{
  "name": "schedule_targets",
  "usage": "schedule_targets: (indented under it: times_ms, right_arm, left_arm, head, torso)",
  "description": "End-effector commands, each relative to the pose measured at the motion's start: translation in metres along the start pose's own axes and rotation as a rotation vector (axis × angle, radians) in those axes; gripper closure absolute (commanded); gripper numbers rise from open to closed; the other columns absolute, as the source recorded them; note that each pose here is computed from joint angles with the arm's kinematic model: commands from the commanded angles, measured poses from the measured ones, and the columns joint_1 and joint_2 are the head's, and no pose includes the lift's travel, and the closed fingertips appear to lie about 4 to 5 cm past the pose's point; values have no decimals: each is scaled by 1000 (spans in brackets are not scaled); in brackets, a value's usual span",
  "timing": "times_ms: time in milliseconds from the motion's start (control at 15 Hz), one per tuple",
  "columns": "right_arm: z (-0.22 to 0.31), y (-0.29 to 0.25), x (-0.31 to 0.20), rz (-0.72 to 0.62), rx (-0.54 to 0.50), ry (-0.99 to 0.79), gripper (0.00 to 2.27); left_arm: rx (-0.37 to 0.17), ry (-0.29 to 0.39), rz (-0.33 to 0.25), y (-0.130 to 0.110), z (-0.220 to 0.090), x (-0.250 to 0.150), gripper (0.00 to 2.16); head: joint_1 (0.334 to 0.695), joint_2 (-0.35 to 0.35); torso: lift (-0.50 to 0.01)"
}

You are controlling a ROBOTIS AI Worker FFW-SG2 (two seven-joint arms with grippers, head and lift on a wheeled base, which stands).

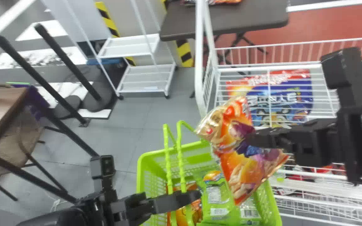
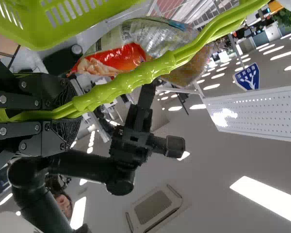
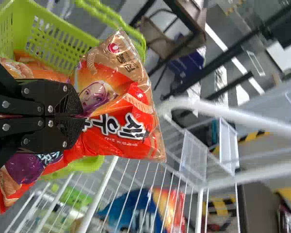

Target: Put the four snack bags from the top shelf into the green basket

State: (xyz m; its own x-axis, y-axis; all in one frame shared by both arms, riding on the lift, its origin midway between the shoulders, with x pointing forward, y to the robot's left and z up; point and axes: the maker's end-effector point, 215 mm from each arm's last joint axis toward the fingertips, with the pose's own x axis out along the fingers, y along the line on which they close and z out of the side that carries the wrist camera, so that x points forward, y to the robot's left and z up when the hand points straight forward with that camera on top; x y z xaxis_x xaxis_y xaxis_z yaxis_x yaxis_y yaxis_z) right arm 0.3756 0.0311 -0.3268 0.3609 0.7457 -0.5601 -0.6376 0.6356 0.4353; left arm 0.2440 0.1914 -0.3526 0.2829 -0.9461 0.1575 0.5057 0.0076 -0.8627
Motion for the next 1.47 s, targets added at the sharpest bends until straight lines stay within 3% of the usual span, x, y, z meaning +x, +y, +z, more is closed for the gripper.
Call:
schedule_targets:
  times_ms: [0, 533, 867, 933, 1067, 1133, 1400]
  right_arm:
    - [-5, 26, 22, 67, -27, 58, 2250]
    - [-38, 42, 57, 106, -38, 189, 2246]
    - [-80, 47, 102, 129, -5, 357, 2152]
    - [-76, 50, 118, 138, -13, 332, 1811]
    - [-65, 52, 133, 145, -16, 278, 113]
    - [-69, 48, 130, 139, -6, 285, -2]
    - [-33, 8, 76, 81, 52, 134, 43]
  left_arm:
    - [1, -1, -13, -3, 0, 1, 2148]
    - [79, 2, -42, -20, 30, 10, 2148]
    - [77, 19, -85, -34, 27, 22, 2148]
    - [72, 18, -88, -35, 26, 22, 2148]
    - [73, 19, -86, -37, 24, 20, 2148]
    - [71, 16, -84, -37, 24, 18, 2148]
    - [68, 8, -70, -33, 25, 13, 2148]
  head:
    - [695, 350]
    - [695, 350]
    - [695, 350]
    - [695, 350]
    - [695, 350]
    - [695, 350]
    - [695, 350]
  torso:
    - [0]
    - [0]
    - [0]
    - [0]
    - [0]
    - [0]
    - [0]
